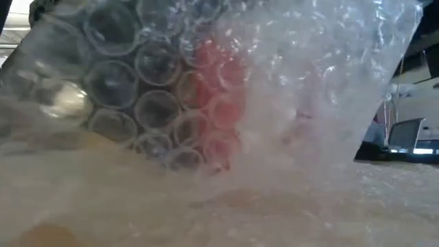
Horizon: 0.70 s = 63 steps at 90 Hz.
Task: Wrap mug
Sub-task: Wrap the red mug with the bubble wrap
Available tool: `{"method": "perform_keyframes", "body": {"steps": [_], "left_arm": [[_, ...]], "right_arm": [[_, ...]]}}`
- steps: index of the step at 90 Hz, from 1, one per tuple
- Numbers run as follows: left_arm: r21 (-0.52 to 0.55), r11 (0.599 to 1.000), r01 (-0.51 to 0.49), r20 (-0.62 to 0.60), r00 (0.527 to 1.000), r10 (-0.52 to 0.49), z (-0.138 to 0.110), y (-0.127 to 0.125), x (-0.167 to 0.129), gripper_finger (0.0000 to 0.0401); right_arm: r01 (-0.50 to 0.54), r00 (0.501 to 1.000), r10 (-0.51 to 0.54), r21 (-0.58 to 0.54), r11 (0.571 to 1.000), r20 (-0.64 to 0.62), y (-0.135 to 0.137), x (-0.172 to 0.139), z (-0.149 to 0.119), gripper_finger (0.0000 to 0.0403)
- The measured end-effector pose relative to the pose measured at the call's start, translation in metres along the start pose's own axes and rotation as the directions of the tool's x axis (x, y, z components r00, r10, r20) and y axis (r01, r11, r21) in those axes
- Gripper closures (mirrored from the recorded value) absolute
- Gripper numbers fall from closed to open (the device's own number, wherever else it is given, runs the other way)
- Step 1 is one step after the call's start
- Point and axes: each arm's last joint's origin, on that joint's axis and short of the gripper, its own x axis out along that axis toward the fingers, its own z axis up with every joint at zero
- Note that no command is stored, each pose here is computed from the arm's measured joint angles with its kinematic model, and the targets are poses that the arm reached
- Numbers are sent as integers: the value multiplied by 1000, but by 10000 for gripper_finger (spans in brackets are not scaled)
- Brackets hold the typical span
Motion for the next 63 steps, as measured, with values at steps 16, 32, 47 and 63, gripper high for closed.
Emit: {"method": "perform_keyframes", "body": {"steps": [16, 32, 47, 63], "left_arm": [[0, 1000, -1, 1, 1000, 1, 0, 0, 0, 280], [0, 1000, -5, 3, 1000, 5, 0, 0, 0, 280], [0, 1000, -5, 4, 1000, 5, 0, 0, 0, 280], [0, 1000, -5, 4, 1000, 5, 0, 0, 0, 280]], "right_arm": [[15, 1000, -15, 0, 1000, 10, 1, -2, 0, 403], [63, 997, -63, 14, 998, 32, 4, -13, 1, 403], [81, 996, -81, 9, 997, 41, 9, -22, 5, 403], [115, 992, -115, -2, 993, 44, 13, -31, 8, 403]]}}
